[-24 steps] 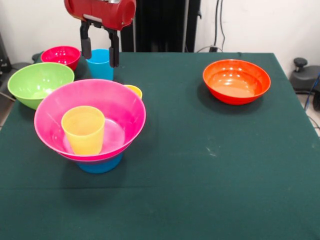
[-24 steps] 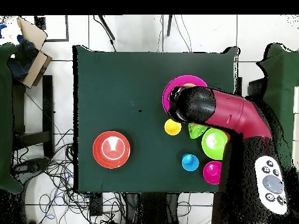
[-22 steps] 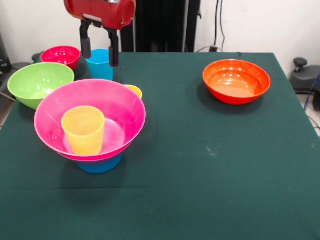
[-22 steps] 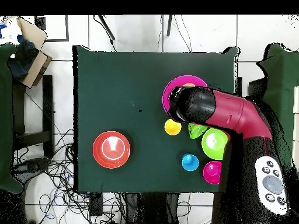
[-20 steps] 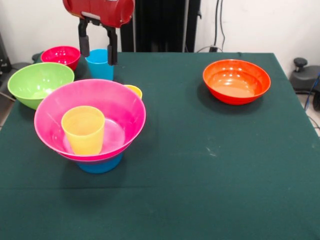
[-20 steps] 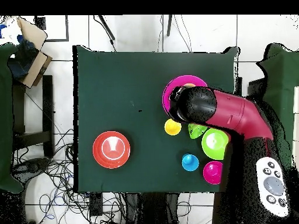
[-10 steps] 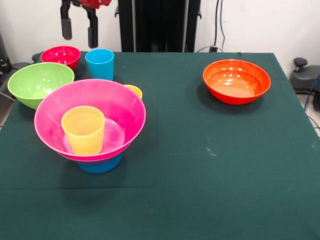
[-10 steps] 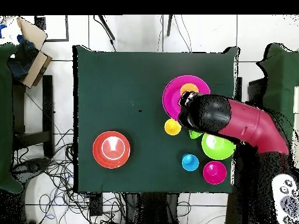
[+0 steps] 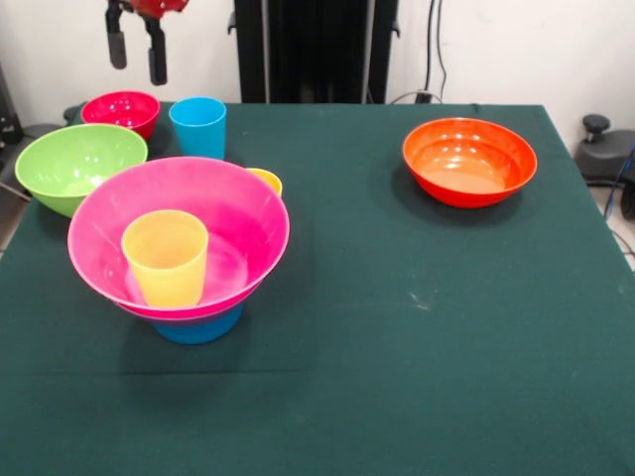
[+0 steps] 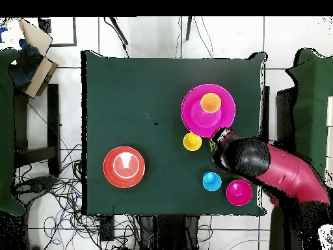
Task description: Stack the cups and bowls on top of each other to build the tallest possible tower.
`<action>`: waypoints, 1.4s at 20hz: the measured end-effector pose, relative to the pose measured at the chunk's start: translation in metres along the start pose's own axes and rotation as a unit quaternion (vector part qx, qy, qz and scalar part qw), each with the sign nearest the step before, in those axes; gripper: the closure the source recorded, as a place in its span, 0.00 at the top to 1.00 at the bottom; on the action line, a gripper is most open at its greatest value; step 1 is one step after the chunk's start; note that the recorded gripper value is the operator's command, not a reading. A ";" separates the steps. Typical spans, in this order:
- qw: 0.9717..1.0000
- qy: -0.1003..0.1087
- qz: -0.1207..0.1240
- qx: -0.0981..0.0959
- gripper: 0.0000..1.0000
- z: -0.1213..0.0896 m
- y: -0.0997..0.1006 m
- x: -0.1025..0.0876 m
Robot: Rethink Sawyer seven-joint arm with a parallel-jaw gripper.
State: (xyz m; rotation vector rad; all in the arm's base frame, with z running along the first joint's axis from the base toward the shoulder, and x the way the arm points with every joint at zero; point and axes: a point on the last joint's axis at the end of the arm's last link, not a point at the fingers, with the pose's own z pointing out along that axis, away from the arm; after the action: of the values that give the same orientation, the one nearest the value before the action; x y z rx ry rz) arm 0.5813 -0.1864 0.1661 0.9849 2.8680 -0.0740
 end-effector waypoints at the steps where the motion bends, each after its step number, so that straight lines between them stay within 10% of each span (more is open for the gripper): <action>1: 1.000 0.000 0.000 0.000 1.00 0.002 -0.002 0.002; 12: 0.999 0.006 -0.042 0.008 1.00 0.049 -0.014 0.049; 28: 0.997 0.011 -0.045 0.056 1.00 0.038 -0.059 0.080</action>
State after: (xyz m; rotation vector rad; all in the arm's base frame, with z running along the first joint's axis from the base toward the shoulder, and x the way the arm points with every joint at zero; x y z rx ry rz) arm 0.4858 -0.1876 0.1200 0.8780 2.9570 -0.2360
